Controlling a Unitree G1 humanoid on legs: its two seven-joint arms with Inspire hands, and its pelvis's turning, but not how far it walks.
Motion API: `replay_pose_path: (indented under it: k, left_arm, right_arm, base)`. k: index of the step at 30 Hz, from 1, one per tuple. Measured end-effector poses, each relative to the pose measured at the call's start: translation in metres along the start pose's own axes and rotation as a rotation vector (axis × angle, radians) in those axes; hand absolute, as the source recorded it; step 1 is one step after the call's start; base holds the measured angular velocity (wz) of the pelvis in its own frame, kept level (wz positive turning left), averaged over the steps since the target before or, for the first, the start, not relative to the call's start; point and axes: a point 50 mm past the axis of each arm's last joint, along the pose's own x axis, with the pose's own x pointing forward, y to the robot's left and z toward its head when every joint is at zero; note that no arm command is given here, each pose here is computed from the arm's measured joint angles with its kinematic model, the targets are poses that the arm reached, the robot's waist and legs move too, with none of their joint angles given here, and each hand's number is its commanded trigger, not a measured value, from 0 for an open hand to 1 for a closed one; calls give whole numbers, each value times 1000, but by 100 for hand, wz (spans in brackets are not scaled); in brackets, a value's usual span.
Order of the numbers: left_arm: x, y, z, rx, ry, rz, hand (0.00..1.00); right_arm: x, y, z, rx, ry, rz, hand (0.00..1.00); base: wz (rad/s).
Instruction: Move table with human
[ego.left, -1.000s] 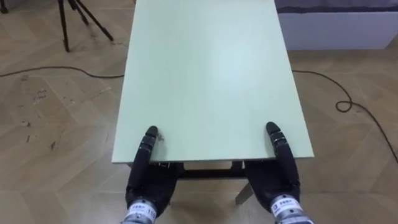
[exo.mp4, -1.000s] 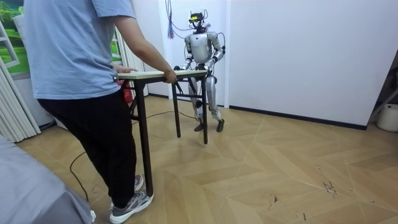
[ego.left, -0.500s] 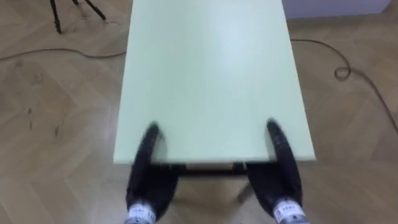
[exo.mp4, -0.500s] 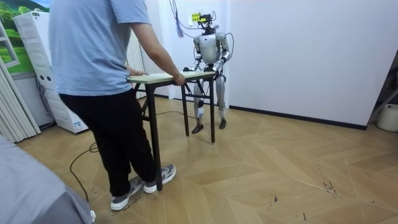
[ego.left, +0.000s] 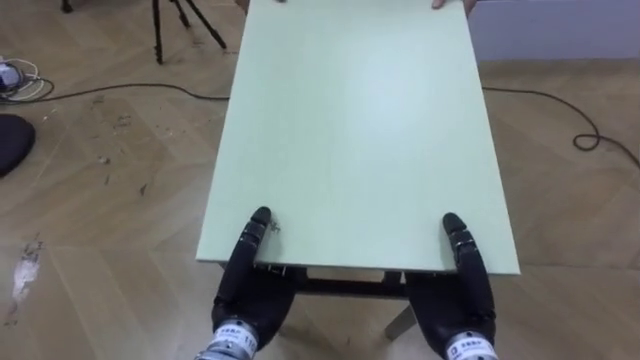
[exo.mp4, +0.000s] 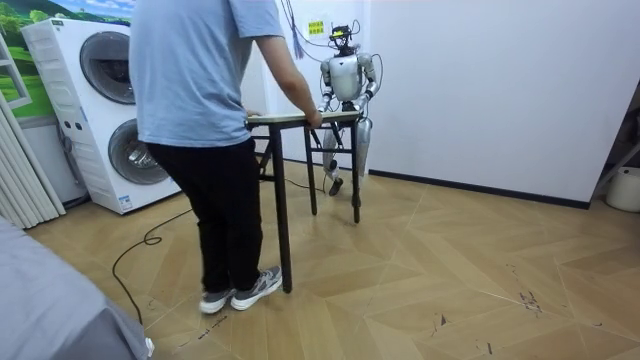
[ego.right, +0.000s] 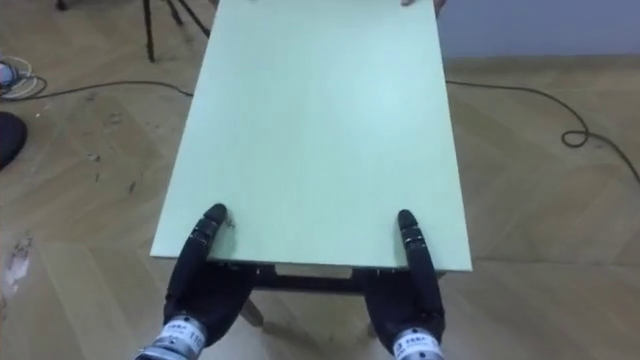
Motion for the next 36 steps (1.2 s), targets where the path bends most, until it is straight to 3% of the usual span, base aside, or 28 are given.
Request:
replay_pose_path:
  k: [9, 20, 24, 36]
  left_arm:
    - [-4, -1, 14, 41, -36, -8, 100]
    - [-4, 6, 11, 58, -23, 28, 100]
    - [-9, 13, 7, 3, -41, 60, 100]
    - [1, -2, 7, 16, -46, 2, 100]
  right_arm:
    - [2, -1, -12, 15, 30, 0, 100]
    - [-1, -13, -15, 40, 13, -45, 100]
    - [0, -13, -12, -1, 33, -49, 100]
    - [5, 2, -7, -18, 15, 16, 100]
  base:
    - [-12]
    - [15]
    - [-59]
    - [28]
